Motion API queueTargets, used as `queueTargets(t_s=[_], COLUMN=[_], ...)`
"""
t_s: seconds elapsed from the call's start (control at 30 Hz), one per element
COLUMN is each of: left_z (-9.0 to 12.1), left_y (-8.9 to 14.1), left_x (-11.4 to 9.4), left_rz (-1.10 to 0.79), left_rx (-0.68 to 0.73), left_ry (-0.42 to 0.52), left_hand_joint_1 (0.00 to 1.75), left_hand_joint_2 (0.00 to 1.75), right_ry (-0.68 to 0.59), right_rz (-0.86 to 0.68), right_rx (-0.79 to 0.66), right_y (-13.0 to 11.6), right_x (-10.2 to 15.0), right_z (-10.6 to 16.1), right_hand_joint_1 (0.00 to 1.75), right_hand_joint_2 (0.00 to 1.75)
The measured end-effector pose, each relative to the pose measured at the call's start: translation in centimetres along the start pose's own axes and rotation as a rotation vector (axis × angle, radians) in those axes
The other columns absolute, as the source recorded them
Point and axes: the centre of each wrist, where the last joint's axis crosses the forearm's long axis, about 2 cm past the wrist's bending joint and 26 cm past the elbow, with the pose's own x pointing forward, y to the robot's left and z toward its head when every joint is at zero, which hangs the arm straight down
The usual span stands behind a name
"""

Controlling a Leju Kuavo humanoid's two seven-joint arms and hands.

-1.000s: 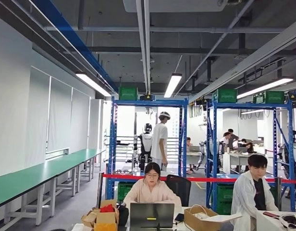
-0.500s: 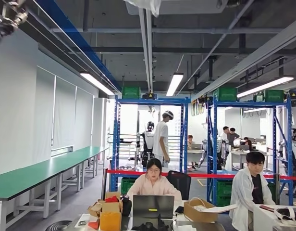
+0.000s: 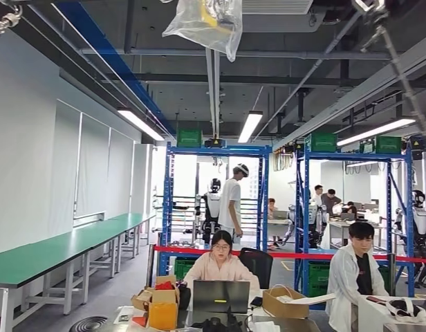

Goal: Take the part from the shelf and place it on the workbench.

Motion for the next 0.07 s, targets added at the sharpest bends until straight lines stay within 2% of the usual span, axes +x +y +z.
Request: queueTargets(t_s=[0.07], left_z=[0.00], left_y=[-0.01], left_x=[0.01], left_rz=[0.003], left_rx=[0.005], left_ry=[0.003], left_hand_joint_1=[0.00], left_hand_joint_2=[0.00], right_ry=[0.014], right_rz=[0.001], right_rx=[0.001], right_y=[-0.05], right_x=[-0.03], right_z=[0.00], right_hand_joint_1=[0.00], right_hand_joint_2=[0.00])
